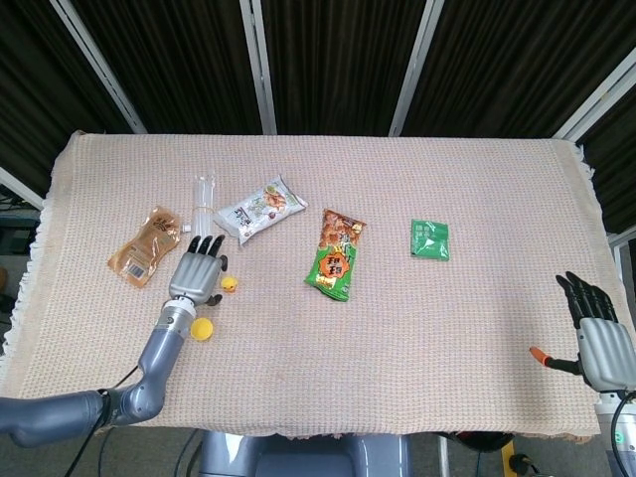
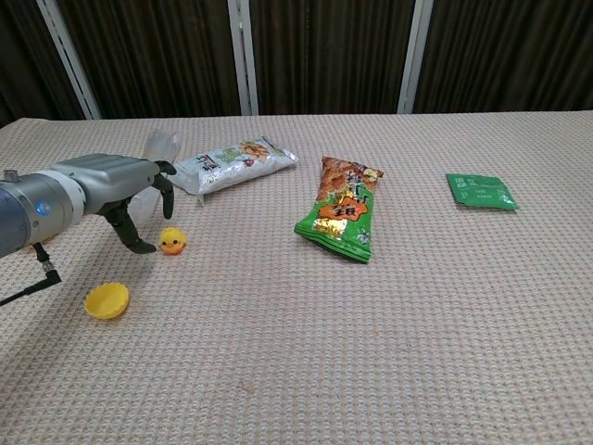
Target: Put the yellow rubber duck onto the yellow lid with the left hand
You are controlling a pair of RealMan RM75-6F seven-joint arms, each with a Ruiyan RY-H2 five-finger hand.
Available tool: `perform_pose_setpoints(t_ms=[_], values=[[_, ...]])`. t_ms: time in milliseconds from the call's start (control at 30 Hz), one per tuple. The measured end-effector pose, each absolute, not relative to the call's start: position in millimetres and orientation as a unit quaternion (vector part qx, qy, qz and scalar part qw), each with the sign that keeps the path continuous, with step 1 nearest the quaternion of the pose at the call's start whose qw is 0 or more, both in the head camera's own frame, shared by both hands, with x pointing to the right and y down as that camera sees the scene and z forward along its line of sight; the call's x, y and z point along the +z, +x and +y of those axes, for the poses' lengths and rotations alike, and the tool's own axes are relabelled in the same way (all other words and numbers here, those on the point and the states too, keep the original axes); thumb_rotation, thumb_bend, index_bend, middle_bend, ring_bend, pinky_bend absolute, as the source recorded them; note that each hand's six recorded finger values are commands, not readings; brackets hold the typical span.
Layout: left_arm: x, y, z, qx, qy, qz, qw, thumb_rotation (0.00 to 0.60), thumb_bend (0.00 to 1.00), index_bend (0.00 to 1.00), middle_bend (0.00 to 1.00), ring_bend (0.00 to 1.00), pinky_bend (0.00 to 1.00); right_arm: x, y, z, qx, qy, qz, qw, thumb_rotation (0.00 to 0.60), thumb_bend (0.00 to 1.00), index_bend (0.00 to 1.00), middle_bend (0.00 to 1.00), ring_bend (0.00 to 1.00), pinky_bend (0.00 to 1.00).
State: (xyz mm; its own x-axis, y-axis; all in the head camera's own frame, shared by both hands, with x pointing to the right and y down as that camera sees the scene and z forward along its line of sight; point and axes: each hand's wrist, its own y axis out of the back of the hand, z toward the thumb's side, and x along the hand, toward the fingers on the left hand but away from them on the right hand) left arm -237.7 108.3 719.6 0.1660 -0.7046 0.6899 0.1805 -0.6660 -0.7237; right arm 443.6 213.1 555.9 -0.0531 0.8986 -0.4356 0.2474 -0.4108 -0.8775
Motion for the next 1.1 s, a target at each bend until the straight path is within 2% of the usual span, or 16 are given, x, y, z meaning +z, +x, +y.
perform_pose_setpoints(t_ms=[233,367,600,733,833,1100], values=[[727.4,-232.4,108.0,-0.618,-0.673,0.189,0.360,0.600,0.22,0.37,0.00,0.00,0.00,555.5,443.3,213.1,0.561,-0.625,-0.461,0.288,0.600,0.02,0.00,0.00,0.00,0.00],[731.7,-230.4,108.7,-0.619,-0.673,0.188,0.358,0.600,0.28,0.39,0.00,0.00,0.00,555.2,444.1,212.9,0.561,-0.624,-0.463,0.287,0.600,0.02,0.00,0.00,0.00,0.00],[737.6,-231.2,110.6,-0.624,-0.672,0.183,0.354,0.600,0.32,0.41,0.00,0.00,0.00,554.1,444.4,212.1,0.558,-0.624,-0.466,0.288,0.600,0.02,0.00,0.00,0.00,0.00],[739.8,-231.6,112.2,-0.626,-0.672,0.181,0.353,0.600,0.38,0.46,0.00,0.00,0.00,553.7,444.8,212.0,0.557,-0.623,-0.467,0.288,0.600,0.02,0.00,0.00,0.00,0.00],[739.7,-231.3,112.6,-0.624,-0.674,0.183,0.351,0.600,0.41,0.47,0.00,0.00,0.00,553.2,444.9,211.8,0.556,-0.623,-0.469,0.289,0.600,0.02,0.00,0.00,0.00,0.00],[729.5,-229.4,111.1,-0.609,-0.685,0.201,0.346,0.600,0.41,0.47,0.00,0.00,0.00,553.3,445.2,211.7,0.557,-0.623,-0.468,0.290,0.600,0.02,0.00,0.00,0.00,0.00]])
